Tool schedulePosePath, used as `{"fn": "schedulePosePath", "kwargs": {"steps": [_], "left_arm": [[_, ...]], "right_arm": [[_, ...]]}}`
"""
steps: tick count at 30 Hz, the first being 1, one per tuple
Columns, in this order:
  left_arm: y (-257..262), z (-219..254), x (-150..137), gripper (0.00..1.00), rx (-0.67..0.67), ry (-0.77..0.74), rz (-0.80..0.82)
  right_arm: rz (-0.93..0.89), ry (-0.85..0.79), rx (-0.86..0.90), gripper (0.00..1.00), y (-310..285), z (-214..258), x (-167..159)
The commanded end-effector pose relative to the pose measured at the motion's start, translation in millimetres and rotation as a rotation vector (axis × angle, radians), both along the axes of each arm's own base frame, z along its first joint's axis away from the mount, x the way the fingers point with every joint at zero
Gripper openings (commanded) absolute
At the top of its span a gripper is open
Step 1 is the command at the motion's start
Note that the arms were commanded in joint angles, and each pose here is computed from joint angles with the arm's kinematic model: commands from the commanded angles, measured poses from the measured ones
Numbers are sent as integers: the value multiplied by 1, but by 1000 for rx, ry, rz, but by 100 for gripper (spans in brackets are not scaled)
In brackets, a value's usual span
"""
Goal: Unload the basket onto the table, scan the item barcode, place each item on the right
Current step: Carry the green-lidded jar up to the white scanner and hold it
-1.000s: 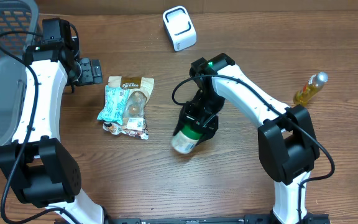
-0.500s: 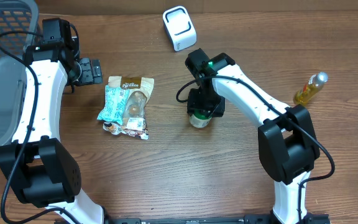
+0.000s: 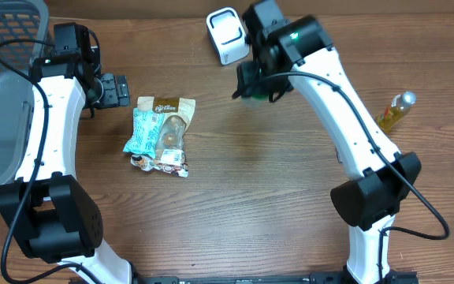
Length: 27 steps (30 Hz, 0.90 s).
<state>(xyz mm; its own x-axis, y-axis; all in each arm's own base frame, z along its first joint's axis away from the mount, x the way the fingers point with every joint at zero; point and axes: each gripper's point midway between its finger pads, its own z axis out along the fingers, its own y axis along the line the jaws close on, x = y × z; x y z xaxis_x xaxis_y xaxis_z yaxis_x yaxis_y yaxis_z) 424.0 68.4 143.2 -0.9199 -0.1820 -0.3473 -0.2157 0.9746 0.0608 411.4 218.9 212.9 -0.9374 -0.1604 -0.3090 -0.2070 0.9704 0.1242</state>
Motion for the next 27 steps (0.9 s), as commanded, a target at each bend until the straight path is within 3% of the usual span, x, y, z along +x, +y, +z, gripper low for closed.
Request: {"fn": "schedulePosePath", "kwargs": {"steps": [1,6,16,23,27], "left_arm": [[-3,14,4,100,6,-35,-26],[-3,14,4,99,6,-35,-26],[-3,14,4,99,6,-35,-26],[-3,14,4,100,6,-35,-26],[-3,14,4,100,6,-35,-26]], "right_arm": [[10,-193,79,21,7,63,19],[5,-347,151,19,18,95,45],[-65,-612,191,18,32,114,110],[-68,-656,214,19,51,83,147],[-146,-693,126,19,43,43,180]]}}
